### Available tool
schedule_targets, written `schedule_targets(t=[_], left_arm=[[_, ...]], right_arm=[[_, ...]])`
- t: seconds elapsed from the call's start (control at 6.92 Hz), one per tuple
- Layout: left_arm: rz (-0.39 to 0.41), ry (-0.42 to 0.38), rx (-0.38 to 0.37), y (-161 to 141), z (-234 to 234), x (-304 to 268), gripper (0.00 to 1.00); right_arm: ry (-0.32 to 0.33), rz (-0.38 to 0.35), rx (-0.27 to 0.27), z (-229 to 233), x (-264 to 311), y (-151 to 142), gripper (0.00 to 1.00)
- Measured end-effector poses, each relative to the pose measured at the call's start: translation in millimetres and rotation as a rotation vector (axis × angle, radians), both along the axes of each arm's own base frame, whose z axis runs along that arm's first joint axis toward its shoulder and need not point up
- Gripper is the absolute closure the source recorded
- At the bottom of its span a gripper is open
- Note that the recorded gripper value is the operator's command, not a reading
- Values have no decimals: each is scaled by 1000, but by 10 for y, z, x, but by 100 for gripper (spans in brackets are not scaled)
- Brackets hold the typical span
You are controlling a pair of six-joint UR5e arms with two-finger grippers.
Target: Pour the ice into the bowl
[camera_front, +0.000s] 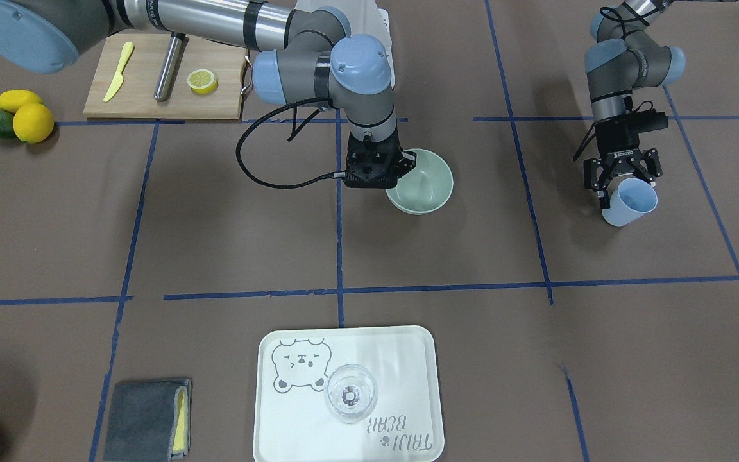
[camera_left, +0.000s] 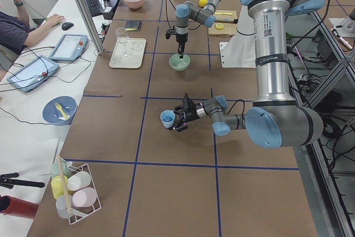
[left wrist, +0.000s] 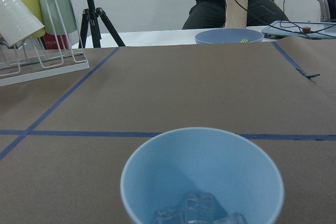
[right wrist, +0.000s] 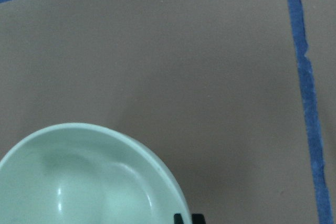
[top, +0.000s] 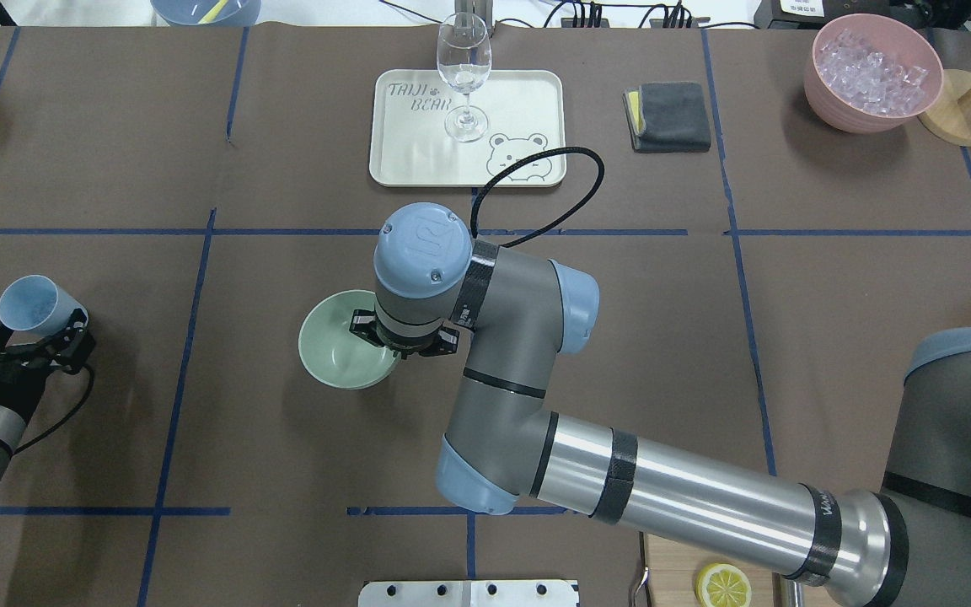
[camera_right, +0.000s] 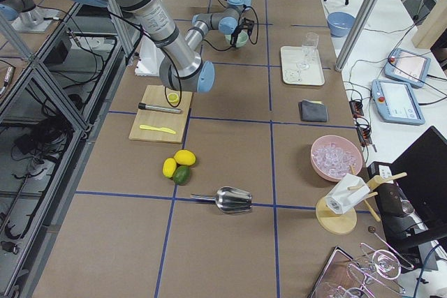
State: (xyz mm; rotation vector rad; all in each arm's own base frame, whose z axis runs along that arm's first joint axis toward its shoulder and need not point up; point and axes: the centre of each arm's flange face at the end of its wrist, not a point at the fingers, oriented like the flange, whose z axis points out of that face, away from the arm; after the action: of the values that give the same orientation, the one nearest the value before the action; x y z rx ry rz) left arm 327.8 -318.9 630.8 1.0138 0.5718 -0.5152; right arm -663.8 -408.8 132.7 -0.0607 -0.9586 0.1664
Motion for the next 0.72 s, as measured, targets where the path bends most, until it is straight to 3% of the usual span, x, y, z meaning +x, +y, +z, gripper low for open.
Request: schedule_targets(t=[0.29,0.43,0.58,0.72], left_arm=[[-3,-1,-2,-87,-24,8,1],[-6,-2,-2,-124,-18,47,15],[-8,-2,-1,-146,-3,75,69],[-11,2,1,-161,3,79,100]], right_arm=[[1,-2,0,6,-9,14,100],[1,-3,0,6,-18,27,100],[2,-2,3,3,-30,45,100],[1,3,9,-4,-46,62,100]])
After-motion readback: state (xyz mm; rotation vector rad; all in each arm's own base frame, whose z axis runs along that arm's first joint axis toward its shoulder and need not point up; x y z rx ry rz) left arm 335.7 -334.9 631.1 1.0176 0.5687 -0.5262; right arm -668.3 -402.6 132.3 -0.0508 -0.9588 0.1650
